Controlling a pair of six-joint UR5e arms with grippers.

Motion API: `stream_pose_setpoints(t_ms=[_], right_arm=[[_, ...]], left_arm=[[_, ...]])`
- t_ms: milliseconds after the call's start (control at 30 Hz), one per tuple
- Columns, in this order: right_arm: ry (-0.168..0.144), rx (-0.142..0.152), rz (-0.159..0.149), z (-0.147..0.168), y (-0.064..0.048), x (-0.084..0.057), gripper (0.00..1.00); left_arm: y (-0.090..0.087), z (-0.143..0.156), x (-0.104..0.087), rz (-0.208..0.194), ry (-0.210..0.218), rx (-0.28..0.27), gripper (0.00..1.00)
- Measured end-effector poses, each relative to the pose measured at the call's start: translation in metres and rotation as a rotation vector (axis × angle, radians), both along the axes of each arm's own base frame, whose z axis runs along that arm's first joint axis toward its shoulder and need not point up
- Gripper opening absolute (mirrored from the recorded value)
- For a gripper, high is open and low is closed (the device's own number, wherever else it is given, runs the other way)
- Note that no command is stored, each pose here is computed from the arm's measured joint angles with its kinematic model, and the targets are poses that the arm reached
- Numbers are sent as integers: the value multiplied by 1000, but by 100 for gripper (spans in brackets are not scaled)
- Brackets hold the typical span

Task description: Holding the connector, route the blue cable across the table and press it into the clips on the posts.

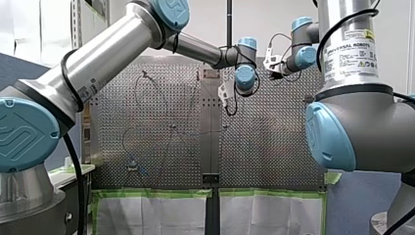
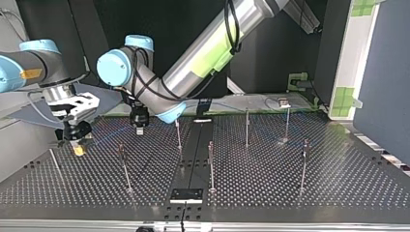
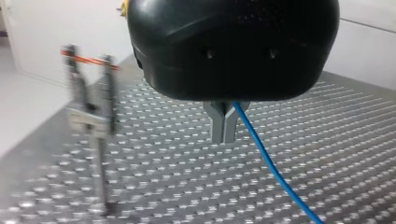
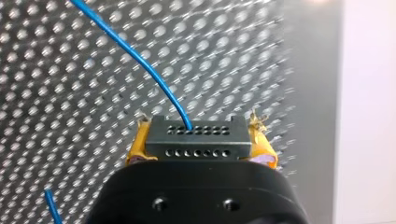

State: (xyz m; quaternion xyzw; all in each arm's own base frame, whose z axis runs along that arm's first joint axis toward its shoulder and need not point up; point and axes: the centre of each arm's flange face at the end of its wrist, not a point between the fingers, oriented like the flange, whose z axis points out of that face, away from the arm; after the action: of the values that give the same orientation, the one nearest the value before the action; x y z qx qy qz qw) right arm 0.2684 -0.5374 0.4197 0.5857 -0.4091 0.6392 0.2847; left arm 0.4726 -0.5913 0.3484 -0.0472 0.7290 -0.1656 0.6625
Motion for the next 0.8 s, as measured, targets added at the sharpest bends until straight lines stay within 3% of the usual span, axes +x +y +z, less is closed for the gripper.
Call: stream_pose_setpoints(t_ms=[300,633,800], right_arm=[[-16,-12,40,20,9,2,0],[-28,5,52,14,3,-1,0],[-29,3,67,14,-2,0,0]], left_arm=[[10,33,-3,17,-31,-36,0],[18,19,17,-24,-54,-55,0],[24,24,36,-43,-91,-85,0]])
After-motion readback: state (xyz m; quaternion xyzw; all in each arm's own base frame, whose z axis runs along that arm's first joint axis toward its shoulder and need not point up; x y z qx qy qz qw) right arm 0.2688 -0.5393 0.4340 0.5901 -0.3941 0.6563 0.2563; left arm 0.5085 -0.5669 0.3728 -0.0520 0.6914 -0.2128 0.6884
